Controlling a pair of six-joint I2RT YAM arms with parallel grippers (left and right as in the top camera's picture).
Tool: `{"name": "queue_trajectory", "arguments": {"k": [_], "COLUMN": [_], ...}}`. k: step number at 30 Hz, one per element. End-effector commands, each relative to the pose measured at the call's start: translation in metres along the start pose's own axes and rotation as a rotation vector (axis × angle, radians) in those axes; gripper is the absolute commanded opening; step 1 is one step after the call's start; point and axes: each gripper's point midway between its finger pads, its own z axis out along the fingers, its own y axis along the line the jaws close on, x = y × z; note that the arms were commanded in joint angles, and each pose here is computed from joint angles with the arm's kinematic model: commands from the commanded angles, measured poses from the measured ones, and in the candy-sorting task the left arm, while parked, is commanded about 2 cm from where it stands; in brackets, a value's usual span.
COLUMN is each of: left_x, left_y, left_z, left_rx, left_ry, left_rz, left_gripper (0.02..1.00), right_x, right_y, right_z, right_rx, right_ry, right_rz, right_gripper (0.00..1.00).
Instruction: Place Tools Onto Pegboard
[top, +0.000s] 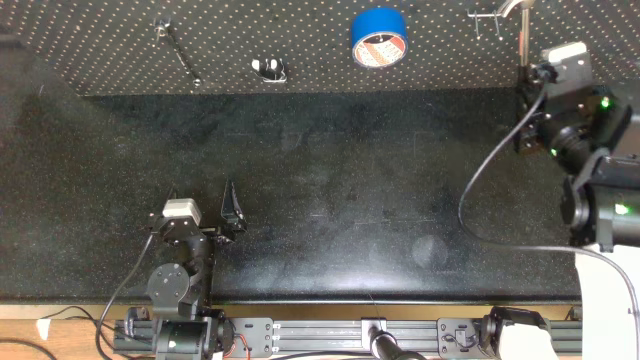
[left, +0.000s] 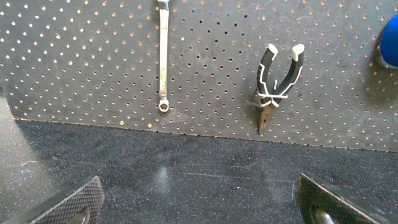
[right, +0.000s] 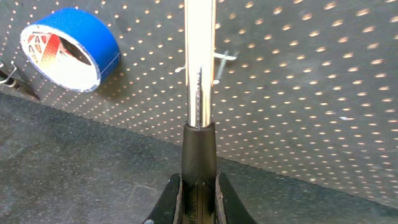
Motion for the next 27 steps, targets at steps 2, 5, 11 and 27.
{"name": "queue_trajectory", "arguments": {"k": [2, 5, 11, 27], "left_x": [0.001, 0.001, 0.001, 0.001], "left_y": [0.001, 0.001, 0.001, 0.001], "left_z": [0.0, 0.0, 0.0, 0.0], "left_rx": [-0.001, -0.001, -0.001, -0.001], "left_ry": [0.003, 0.003, 0.003, 0.003], "left_rz": [0.012, 0.012, 0.012, 0.012], "left_gripper": [0.996, 0.996, 0.996, 0.996], "right_x": [0.025, 0.04, 0.055, 0.068], "right_y": [0.003, 0.001, 0.003, 0.004], "right_z": [0.04, 0.059, 0.078, 0.082], "right_rx": [-0.035, -0.049, -0.07, -0.063], "right_ry": [0.115, 0.169, 0.219, 0.27], "right_rz": [0.077, 0.094, 0.099, 0.105], "right_gripper": [0.075, 0.075, 0.075, 0.941]}}
